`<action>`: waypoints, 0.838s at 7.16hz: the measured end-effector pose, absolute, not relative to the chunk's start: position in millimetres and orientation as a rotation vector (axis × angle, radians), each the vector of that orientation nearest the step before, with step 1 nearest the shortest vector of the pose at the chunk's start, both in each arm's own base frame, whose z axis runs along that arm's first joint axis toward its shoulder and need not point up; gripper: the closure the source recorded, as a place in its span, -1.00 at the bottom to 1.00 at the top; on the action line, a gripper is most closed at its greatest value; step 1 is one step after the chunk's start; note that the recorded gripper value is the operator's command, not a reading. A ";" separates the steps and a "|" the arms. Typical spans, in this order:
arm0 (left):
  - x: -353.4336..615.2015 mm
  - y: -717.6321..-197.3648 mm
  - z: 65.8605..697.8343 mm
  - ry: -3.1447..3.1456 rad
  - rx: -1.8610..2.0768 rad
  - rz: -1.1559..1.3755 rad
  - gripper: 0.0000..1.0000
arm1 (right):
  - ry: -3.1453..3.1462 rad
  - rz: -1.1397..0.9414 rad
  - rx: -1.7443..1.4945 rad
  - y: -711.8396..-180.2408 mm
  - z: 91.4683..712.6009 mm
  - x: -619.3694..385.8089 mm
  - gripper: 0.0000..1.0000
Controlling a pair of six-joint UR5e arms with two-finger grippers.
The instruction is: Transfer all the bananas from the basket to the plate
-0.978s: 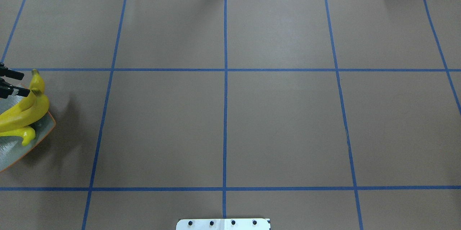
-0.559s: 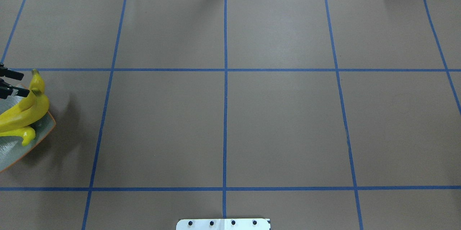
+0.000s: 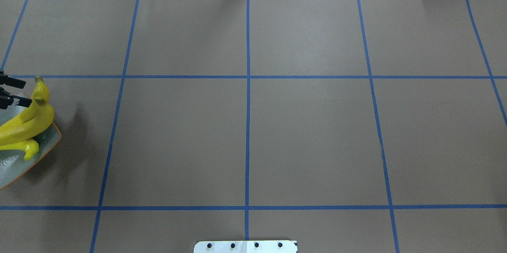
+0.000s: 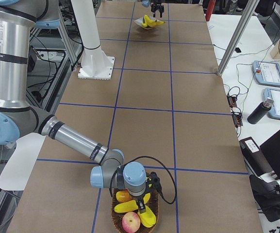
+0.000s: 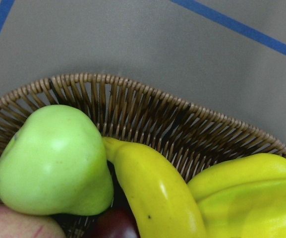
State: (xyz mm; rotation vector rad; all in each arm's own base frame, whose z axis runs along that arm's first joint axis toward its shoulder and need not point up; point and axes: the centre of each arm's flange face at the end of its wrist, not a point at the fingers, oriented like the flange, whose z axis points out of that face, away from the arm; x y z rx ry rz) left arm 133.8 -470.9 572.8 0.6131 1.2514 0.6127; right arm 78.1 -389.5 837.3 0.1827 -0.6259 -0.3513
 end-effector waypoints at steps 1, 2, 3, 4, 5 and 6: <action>133.8 -470.9 572.8 1.251 0.613 0.613 -0.98 | -0.602 -0.360 0.192 -384.7 840.7 79.4 -0.47; 133.7 -470.9 572.9 1.251 0.614 0.612 -0.98 | -0.579 -0.366 0.197 -381.4 843.3 80.9 -0.46; 133.8 -471.0 573.1 1.250 0.614 0.612 -0.98 | -0.569 -0.369 0.199 -380.0 844.4 81.6 0.16; 133.8 -471.0 573.6 1.250 0.613 0.612 -0.98 | -0.565 -0.370 0.200 -380.0 844.5 81.9 0.99; 133.8 -471.0 574.2 1.250 0.612 0.612 -0.98 | -0.563 -0.370 0.202 -381.0 843.7 81.9 1.00; 134.1 -470.8 574.8 1.250 0.611 0.612 -0.98 | -0.563 -0.367 0.207 -383.9 841.1 81.9 1.00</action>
